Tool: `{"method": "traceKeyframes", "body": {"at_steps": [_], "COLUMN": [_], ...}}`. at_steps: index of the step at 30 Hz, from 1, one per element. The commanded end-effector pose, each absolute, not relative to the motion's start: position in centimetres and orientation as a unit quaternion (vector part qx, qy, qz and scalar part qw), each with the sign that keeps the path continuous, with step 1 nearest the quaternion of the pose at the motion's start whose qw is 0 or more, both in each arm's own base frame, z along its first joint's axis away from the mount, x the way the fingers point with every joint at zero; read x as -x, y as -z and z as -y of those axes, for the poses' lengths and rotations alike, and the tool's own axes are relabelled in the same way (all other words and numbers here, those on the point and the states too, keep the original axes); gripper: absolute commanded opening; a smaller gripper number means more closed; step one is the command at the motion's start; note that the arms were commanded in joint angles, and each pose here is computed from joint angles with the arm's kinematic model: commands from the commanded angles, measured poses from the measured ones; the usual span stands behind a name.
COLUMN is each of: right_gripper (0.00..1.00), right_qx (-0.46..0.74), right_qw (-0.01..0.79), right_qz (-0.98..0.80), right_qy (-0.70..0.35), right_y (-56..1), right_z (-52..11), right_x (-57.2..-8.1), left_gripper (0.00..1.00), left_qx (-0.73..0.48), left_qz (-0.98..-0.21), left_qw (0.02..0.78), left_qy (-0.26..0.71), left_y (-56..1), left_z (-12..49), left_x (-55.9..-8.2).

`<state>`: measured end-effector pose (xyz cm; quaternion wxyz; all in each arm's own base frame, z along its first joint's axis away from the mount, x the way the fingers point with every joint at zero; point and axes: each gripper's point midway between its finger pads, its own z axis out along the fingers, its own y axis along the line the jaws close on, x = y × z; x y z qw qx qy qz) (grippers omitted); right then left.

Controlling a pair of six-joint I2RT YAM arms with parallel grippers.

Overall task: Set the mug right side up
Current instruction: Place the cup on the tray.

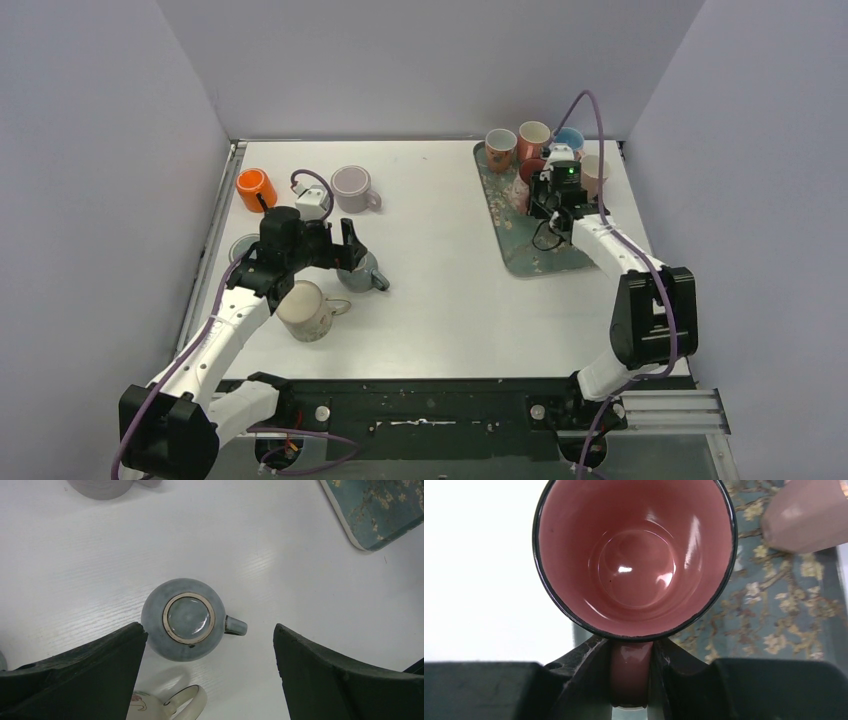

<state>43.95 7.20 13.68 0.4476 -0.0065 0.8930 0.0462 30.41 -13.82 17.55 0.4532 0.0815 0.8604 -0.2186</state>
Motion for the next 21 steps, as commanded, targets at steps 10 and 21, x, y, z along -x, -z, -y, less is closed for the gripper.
{"method": "traceKeyframes", "body": {"at_steps": [10,21], "right_gripper": [0.00,0.00], "right_qx": [0.062,0.139], "right_qw": [0.568,0.550], "right_qz": [-0.819,-0.822], "right_qy": [-0.049,-0.050], "right_y": [-17.5,-14.7], "right_z": [-0.7,-0.3], "right_x": [-51.5,-54.3], "left_gripper": [0.97,0.97], "left_qx": [-0.101,-0.103], "left_qz": [-0.854,-0.855], "left_qw": [0.467,0.466], "left_qy": [0.207,0.205], "left_y": [-18.7,-18.7], "left_z": [13.8,13.8], "left_x": [-30.2,-30.0]}}
